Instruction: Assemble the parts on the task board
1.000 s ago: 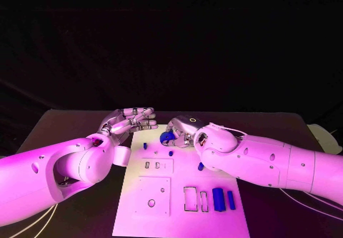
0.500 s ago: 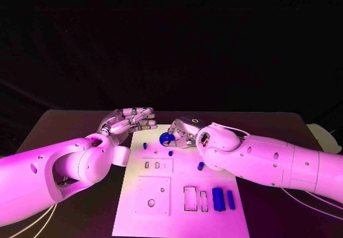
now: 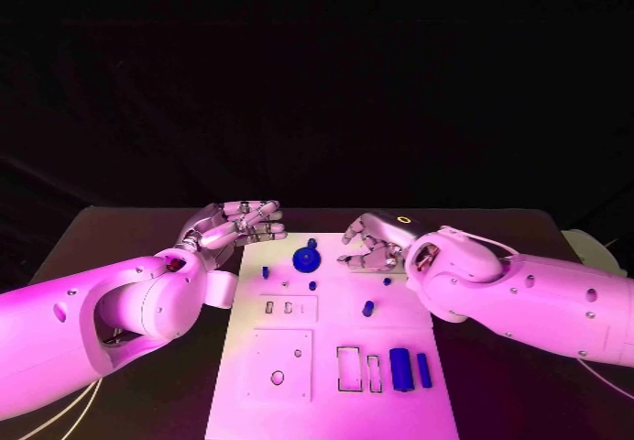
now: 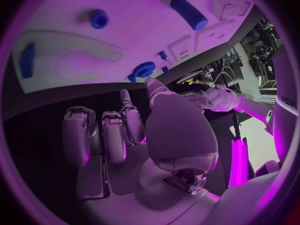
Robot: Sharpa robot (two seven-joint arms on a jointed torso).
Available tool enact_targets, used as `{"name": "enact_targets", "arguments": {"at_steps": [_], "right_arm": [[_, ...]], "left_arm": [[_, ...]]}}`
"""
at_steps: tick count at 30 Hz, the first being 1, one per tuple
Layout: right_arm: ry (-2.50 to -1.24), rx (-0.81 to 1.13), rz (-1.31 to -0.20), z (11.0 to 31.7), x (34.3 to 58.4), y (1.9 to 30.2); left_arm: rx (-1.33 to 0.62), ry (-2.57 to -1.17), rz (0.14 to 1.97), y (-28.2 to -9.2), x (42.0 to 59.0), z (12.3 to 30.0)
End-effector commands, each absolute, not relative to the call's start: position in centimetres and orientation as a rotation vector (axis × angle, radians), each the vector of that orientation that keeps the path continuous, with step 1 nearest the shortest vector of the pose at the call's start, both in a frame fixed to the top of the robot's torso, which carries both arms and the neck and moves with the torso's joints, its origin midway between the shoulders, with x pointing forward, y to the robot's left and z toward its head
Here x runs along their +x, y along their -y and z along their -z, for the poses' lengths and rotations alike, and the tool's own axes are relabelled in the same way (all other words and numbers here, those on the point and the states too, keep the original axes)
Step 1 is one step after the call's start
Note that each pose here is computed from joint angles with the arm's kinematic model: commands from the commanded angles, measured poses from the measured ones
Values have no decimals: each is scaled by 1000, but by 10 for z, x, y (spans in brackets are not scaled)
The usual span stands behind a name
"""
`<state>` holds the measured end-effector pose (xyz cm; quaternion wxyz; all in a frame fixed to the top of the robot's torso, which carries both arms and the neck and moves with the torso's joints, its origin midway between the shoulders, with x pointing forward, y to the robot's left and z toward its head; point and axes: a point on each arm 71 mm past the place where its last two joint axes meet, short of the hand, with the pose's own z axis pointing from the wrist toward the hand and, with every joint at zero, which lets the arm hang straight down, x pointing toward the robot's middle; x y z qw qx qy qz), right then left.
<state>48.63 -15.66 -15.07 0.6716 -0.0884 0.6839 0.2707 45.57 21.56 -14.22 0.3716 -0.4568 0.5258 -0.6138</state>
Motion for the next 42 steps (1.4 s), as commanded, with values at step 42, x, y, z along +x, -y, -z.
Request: {"name": "enact_targets", "arguments": {"at_steps": [42], "right_arm": [[-1707,28,-609,187,501,264]], "left_arm": [[-1164,-1350,1591,-215,462,144]]}}
